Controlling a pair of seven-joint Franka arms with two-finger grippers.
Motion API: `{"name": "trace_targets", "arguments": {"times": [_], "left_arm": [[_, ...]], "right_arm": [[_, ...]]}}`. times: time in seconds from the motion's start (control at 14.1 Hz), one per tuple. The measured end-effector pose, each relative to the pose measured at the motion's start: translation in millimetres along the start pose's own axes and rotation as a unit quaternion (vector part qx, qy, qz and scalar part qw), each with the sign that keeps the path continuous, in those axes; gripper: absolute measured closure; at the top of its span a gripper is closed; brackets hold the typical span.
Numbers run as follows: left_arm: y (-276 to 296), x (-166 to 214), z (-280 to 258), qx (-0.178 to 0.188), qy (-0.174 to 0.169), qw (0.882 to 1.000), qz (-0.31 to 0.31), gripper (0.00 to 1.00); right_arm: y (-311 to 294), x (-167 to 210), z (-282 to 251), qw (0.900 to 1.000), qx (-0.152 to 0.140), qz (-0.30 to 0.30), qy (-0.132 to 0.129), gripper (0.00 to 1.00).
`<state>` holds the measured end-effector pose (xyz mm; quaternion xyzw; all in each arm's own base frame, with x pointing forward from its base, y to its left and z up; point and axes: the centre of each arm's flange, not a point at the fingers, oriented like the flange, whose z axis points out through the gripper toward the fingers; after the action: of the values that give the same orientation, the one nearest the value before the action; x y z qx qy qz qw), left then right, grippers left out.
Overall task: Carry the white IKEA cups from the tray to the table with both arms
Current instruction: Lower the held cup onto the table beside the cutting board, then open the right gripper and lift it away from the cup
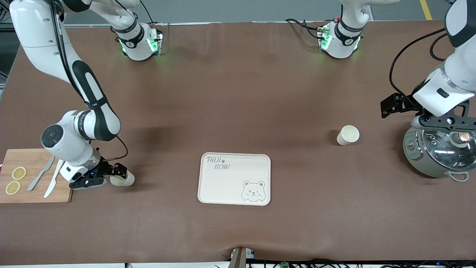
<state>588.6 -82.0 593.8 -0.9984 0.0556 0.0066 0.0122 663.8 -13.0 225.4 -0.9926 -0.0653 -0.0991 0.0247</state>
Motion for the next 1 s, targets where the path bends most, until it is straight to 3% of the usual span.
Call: {"name": "trace_targets", "arguments": {"times": [0.57,1.0], "left_arm": [[0,0,0,0.0,0.0,1.0,0.0,0.0],[0,3,-1,-0.001,0.013,1.0,0.0,0.0]], "right_arm": [[9,34,-82,0.999,0.018,0.0,-0.045,0.0],[3,58,-198,0.996,0.034,-0.008,-0.078,0.0]]}}
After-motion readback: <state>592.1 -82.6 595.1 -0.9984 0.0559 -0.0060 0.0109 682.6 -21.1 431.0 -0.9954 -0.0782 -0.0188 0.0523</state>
